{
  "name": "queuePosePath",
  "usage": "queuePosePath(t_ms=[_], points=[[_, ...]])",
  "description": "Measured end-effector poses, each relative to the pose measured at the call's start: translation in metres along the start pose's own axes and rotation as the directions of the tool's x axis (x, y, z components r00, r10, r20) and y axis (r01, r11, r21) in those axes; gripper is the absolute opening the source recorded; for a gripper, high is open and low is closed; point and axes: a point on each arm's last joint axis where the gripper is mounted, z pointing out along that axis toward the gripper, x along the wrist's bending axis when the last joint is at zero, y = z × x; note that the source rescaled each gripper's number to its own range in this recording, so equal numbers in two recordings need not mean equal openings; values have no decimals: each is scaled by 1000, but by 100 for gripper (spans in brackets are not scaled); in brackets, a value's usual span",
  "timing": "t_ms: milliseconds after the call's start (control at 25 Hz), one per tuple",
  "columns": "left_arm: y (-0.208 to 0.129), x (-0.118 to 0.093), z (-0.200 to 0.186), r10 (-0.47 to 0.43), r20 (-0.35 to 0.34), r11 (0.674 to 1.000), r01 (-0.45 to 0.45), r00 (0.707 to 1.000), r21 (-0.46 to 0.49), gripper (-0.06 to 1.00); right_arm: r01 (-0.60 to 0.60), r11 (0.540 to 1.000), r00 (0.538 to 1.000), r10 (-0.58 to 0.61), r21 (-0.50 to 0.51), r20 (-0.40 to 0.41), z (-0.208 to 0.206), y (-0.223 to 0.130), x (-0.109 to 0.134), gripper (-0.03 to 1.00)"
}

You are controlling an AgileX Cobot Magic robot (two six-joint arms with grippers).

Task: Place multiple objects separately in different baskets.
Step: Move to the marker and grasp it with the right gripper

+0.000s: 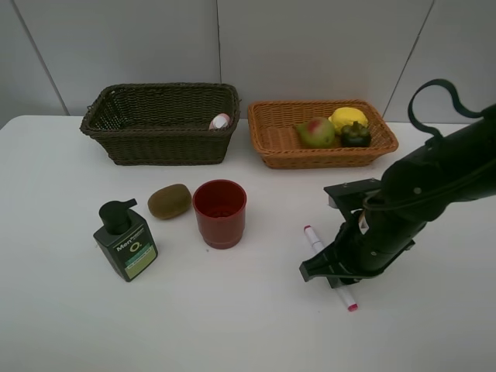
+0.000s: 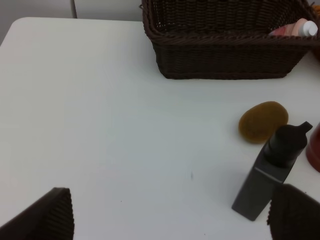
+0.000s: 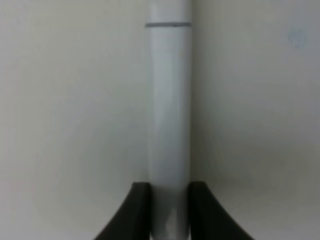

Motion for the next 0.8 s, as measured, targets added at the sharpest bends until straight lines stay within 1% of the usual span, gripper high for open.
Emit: queuePosePath(t_ms=[400,640,800], points=[[0,0,0,0,0,1000,0,1000,0,100,14,1000,1000,-14,0,8,-1,2,0,0],[0,0,0,0,0,1000,0,1000,0,100,14,1000,1000,-14,21,17,-5,6,0,0],[0,0,0,0,0,1000,0,1000,0,100,23,1000,999,-24,18,26,-15,5,-1,0]])
